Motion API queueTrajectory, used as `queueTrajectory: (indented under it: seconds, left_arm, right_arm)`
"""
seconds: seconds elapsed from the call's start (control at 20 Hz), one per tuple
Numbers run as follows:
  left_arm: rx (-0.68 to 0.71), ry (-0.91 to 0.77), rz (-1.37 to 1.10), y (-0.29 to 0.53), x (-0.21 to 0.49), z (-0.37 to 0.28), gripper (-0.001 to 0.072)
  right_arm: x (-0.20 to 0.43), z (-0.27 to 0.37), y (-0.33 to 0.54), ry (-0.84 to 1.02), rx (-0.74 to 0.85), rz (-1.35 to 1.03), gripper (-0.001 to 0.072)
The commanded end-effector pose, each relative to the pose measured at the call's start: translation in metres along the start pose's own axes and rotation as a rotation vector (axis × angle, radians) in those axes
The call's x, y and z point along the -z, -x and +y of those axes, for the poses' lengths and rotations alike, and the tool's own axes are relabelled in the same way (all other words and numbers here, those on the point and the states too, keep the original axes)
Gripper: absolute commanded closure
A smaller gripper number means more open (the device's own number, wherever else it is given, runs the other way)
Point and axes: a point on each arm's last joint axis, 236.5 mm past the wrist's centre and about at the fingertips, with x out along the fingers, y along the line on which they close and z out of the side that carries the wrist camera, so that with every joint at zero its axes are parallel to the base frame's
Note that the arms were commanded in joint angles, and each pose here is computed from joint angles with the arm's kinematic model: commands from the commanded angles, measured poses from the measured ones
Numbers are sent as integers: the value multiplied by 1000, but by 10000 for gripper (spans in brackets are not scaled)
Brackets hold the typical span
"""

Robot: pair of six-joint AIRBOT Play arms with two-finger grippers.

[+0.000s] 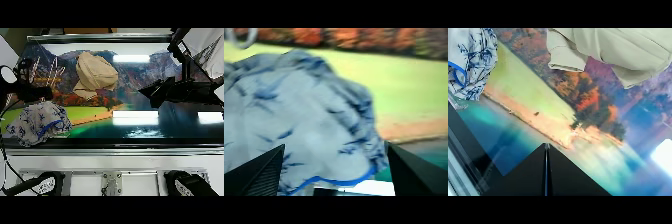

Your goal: Fold the clothes and pants, and hang the long-sleeved shirts on hangers.

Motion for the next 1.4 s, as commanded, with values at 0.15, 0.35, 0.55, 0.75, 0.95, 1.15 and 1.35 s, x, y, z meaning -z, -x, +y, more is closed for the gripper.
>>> queueTrajectory:
  seconds: [0.15, 0.35, 0.55, 0.75, 0.95, 1.15, 1.35]
  left_arm:
    - [-57, 78, 108, -89, 53, 26, -13]
    - [-46, 46, 83, -93, 46, 4, 445]
    - [47, -102, 37, -42, 12, -69, 685]
    - [318, -384, -89, 35, 2, -220, 686]
    - [478, -652, -229, 100, 35, -336, 690]
    - [587, -819, -366, 156, 59, -397, 690]
    - [607, -814, -407, 147, 52, -418, 690]
  right_arm:
    - [0, 0, 0, -1, -1, 1, 692]
    - [0, 0, 0, 0, 0, 1, 692]
    - [-4, 5, 0, -18, -23, -19, 691]
    - [-16, 8, 1, -40, -35, -67, 691]
    - [-19, 2, 10, 32, -4, -83, 692]
    - [-20, -86, 67, -77, 359, -129, 693]
    - [16, -148, 128, -307, 647, -99, 693]
